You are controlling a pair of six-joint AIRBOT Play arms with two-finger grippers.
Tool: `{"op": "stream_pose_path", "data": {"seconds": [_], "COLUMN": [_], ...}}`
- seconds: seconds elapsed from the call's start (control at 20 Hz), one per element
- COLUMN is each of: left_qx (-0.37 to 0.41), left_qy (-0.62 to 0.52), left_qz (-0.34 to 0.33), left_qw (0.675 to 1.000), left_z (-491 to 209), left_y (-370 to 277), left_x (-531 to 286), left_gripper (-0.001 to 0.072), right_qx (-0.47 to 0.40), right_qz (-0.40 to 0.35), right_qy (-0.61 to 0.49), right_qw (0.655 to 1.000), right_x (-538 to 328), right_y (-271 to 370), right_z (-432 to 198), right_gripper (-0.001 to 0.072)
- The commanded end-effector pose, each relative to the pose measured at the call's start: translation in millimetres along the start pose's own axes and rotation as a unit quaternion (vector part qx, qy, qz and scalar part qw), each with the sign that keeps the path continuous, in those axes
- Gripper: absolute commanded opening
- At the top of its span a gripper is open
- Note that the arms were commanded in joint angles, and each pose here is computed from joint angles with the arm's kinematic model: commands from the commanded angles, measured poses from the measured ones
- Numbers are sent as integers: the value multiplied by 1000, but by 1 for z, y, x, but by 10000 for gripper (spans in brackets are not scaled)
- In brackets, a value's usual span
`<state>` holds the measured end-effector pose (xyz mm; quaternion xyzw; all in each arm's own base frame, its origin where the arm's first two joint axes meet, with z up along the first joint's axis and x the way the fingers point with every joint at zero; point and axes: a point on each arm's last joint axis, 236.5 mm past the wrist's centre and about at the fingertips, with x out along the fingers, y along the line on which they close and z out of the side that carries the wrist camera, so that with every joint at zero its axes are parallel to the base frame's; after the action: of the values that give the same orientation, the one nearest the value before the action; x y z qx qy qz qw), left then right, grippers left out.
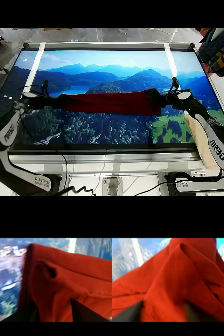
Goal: Fold the clothes and pants, and hang the long-sleeved shirts on hangers.
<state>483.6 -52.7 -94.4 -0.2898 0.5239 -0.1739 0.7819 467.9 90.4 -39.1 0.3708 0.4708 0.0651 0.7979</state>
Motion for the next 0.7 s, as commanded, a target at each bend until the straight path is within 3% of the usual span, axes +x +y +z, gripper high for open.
{"op": "stream_pose_path", "data": {"seconds": [0.0, 0.1, 0.4, 0.65], "left_qx": [25, 47, 182, 254], "left_qy": [25, 36, 64, 53], "left_qz": [-10, -26, -4, -24], "left_qw": [999, 998, 981, 965], "left_z": [-1, -1, -10, -35], "left_y": [-15, -32, -87, -154], "left_x": [22, 15, -78, -154], "left_gripper": [55, 11, 10, 11], "right_qx": [-18, -55, -161, -164], "right_qz": [5, 16, 78, 105], "right_qy": [13, 10, -4, 67], "right_qw": [1000, 998, 984, 979], "right_x": [6, 12, 30, 82], "right_y": [12, 35, 144, 195], "right_z": [-13, -18, -44, -116], "right_gripper": [194, 29, 16, 15]}}
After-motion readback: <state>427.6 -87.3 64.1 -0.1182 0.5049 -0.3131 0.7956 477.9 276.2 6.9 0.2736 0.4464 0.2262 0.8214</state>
